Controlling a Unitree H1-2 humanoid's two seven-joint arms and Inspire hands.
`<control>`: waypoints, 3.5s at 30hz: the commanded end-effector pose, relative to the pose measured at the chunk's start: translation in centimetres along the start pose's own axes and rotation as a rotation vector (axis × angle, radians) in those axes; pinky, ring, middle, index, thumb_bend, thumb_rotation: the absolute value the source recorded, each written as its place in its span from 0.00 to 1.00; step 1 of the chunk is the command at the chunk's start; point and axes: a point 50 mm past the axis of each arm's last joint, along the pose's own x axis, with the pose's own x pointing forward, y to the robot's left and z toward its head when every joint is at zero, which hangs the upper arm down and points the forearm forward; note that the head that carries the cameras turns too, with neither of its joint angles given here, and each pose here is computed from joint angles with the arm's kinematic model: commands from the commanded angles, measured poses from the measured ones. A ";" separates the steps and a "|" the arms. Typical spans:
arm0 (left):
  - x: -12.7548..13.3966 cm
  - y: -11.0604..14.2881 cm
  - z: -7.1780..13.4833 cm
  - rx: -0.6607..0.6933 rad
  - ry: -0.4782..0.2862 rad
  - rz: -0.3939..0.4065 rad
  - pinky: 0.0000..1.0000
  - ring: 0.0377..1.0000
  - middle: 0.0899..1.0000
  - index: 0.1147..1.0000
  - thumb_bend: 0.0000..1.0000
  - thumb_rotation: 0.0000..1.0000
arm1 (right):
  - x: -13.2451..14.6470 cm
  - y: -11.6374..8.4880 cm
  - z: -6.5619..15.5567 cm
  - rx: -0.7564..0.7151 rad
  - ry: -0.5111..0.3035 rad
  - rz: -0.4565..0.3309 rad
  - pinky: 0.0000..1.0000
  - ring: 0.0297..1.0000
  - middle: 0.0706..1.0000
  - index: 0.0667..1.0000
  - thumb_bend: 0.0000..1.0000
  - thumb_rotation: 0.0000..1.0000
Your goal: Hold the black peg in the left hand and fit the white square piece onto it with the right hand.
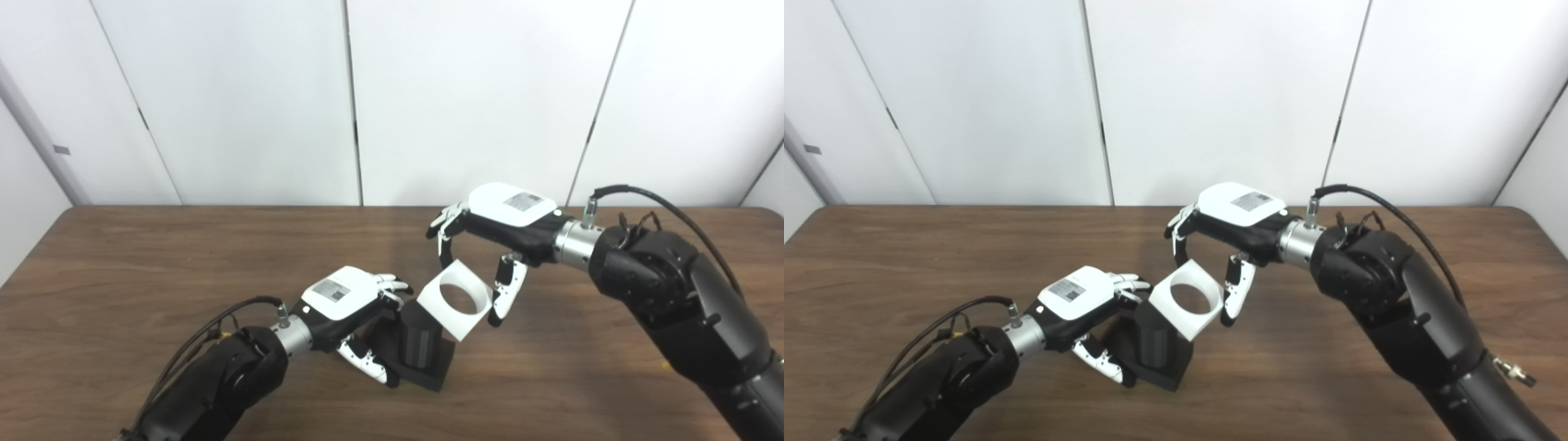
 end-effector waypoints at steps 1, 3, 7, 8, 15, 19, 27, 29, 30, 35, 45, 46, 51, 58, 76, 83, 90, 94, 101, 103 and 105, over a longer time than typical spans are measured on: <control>0.0 -2.8 0.6 0.048 0.027 -0.154 0.85 0.91 0.88 0.43 0.52 0.08 | 0.2 -1.7 0.3 -0.027 -0.014 -0.061 0.78 0.87 0.79 0.44 0.52 0.13; 0.0 -2.8 0.6 0.044 0.028 -0.155 0.86 0.91 0.88 0.43 0.52 0.08 | 0.4 -1.5 0.4 -0.020 -0.024 -0.064 0.78 0.87 0.79 0.44 0.52 0.13; 0.1 -2.9 0.6 0.039 0.026 -0.144 0.85 0.90 0.87 0.43 0.52 0.08 | 0.8 -1.2 0.7 -0.014 -0.034 -0.059 0.79 0.87 0.79 0.44 0.52 0.14; 0.1 -2.9 0.6 0.039 0.025 -0.143 0.85 0.90 0.87 0.43 0.52 0.08 | 0.9 -1.2 0.7 -0.014 -0.035 -0.057 0.79 0.87 0.79 0.44 0.52 0.14; 0.2 -2.7 0.8 0.048 0.028 -0.148 0.85 0.90 0.88 0.43 0.52 0.08 | 1.4 -0.7 1.0 0.003 -0.045 -0.051 0.78 0.86 0.79 0.44 0.52 0.13; 0.2 -2.7 0.8 0.045 0.026 -0.151 0.85 0.91 0.88 0.43 0.52 0.08 | 1.6 -0.5 1.1 0.004 -0.049 -0.050 0.77 0.86 0.79 0.44 0.52 0.13; 0.2 -2.7 0.9 0.036 0.027 -0.149 0.87 0.91 0.88 0.43 0.52 0.08 | 2.0 0.0 1.4 0.021 -0.059 -0.051 0.76 0.86 0.79 0.44 0.52 0.13; 0.2 -2.7 1.0 0.036 0.029 -0.153 0.88 0.92 0.88 0.43 0.52 0.08 | 2.1 0.1 1.5 0.024 -0.059 -0.049 0.77 0.86 0.79 0.44 0.52 0.13; 0.3 -2.7 1.0 0.036 0.029 -0.151 0.88 0.92 0.89 0.43 0.52 0.08 | 2.2 0.1 1.6 0.027 -0.060 -0.049 0.77 0.86 0.79 0.44 0.52 0.13; 0.3 -2.7 1.1 0.040 0.024 -0.144 0.87 0.91 0.88 0.43 0.52 0.08 | 2.5 0.4 1.7 0.036 -0.060 -0.043 0.78 0.86 0.79 0.44 0.52 0.13; 0.3 -2.7 1.1 0.040 0.023 -0.152 0.87 0.91 0.88 0.43 0.52 0.08 | 3.3 0.7 1.6 0.048 -0.054 -0.034 0.77 0.85 0.78 0.44 0.52 0.13; 0.4 -2.7 1.1 0.042 0.023 -0.154 0.87 0.91 0.88 0.43 0.52 0.08 | 3.4 0.8 1.7 0.051 -0.054 -0.033 0.78 0.85 0.79 0.44 0.52 0.13; 0.3 -2.6 1.3 0.042 0.026 -0.154 0.87 0.91 0.89 0.43 0.52 0.08 | 3.6 1.0 1.6 0.053 -0.056 -0.027 0.78 0.85 0.78 0.44 0.52 0.13; 0.3 -2.5 1.4 0.042 0.024 -0.149 0.87 0.91 0.88 0.43 0.52 0.08 | 3.7 1.4 1.3 0.052 -0.046 -0.001 0.79 0.85 0.78 0.44 0.52 0.13; 0.5 -2.7 1.5 0.038 0.019 -0.158 0.86 0.91 0.88 0.43 0.52 0.08 | 4.4 3.1 1.8 -0.009 -0.069 0.116 0.82 0.86 0.78 0.44 0.52 0.13; 0.5 -2.7 1.5 0.033 0.020 -0.158 0.87 0.91 0.88 0.43 0.52 0.08 | 4.6 3.8 2.2 -0.034 -0.075 0.140 0.81 0.86 0.78 0.44 0.52 0.13; 0.4 -2.6 1.5 0.033 0.019 -0.157 0.86 0.91 0.88 0.43 0.52 0.08 | 4.5 3.9 2.3 -0.030 -0.079 0.144 0.81 0.86 0.78 0.44 0.52 0.13; 0.4 -2.6 1.5 0.036 0.021 -0.162 0.86 0.91 0.88 0.43 0.52 0.08 | 4.4 3.6 2.4 -0.034 -0.086 0.133 0.82 0.86 0.78 0.44 0.52 0.13; 0.5 -2.7 1.4 0.036 0.019 -0.168 0.86 0.92 0.89 0.43 0.52 0.08 | 4.2 2.1 3.3 -0.086 -0.112 0.117 0.83 0.86 0.78 0.44 0.52 0.14; 0.5 -2.6 1.5 0.038 0.021 -0.175 0.87 0.92 0.90 0.43 0.52 0.08 | 4.1 1.7 3.6 -0.100 -0.123 0.116 0.84 0.86 0.78 0.44 0.52 0.14; 0.5 -2.6 1.5 0.043 0.022 -0.173 0.86 0.92 0.89 0.43 0.52 0.08 | 4.0 1.4 3.9 -0.107 -0.131 0.116 0.84 0.86 0.78 0.44 0.52 0.14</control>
